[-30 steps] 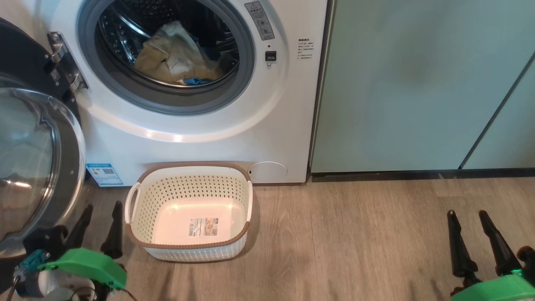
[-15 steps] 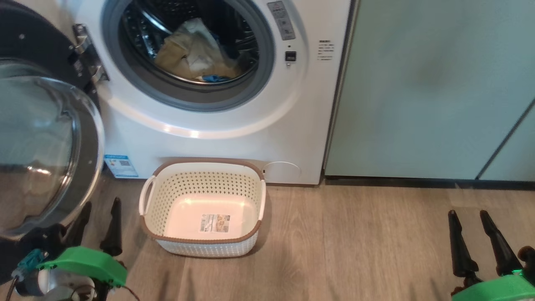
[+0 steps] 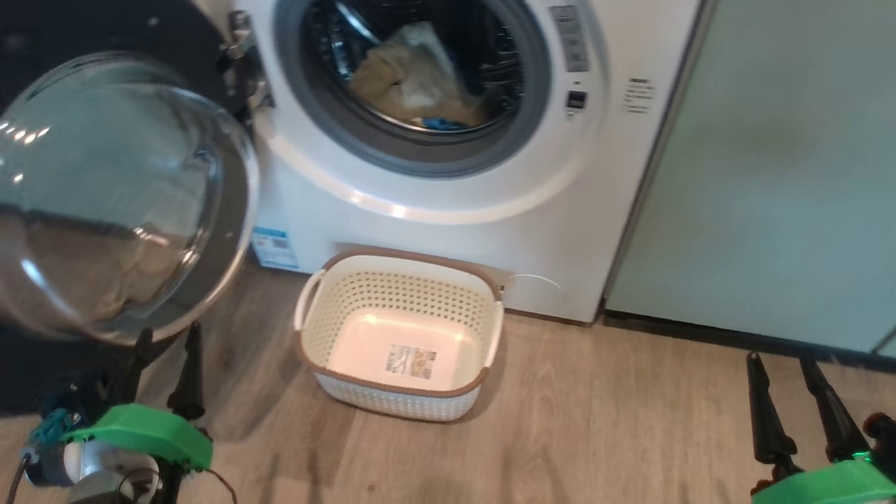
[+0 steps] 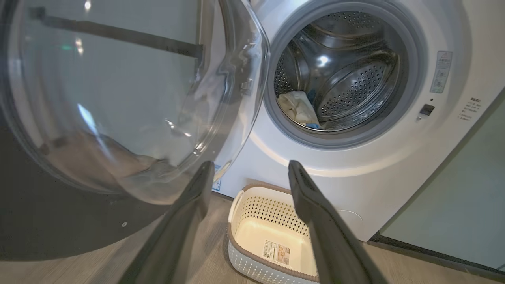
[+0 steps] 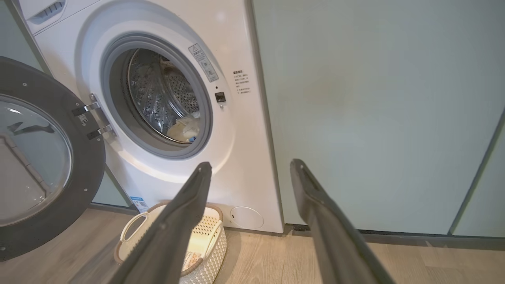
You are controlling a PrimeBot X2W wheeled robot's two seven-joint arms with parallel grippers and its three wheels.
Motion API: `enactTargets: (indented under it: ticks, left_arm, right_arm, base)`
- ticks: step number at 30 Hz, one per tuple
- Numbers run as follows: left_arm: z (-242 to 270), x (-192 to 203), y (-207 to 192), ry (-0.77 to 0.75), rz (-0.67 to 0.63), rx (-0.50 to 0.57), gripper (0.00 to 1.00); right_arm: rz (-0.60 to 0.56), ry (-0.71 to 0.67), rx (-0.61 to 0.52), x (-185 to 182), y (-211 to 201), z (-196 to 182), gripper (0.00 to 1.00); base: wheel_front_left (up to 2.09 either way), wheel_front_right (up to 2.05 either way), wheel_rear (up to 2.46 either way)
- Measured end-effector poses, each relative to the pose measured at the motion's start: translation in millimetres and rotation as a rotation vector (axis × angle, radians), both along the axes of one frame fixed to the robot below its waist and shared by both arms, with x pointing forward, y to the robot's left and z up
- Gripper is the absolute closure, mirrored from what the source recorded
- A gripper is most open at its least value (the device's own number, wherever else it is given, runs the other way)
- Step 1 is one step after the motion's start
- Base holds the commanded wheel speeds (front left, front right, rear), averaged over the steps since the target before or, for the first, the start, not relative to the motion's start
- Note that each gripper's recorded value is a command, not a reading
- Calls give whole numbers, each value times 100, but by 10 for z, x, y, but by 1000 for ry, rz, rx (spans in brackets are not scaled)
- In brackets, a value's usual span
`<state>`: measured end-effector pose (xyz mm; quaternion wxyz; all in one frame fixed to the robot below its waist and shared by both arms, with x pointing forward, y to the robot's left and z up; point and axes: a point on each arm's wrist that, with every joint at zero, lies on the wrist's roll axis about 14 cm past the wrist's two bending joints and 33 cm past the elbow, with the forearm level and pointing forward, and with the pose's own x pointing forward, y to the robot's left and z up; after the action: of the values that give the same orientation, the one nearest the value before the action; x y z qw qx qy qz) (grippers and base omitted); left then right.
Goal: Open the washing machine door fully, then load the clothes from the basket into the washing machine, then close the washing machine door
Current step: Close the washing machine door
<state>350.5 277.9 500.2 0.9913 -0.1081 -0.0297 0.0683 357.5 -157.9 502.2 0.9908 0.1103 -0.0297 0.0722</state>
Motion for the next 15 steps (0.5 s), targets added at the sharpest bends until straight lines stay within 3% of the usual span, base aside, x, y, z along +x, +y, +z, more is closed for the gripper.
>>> enactTargets:
  ticks: [15]
  left_arm:
    - [-32, -644, 624, 2, 232, -15, 0]
  right_arm:
    - [214, 14, 3, 285, 741, -40, 0]
  base:
    - [0, 0, 0]
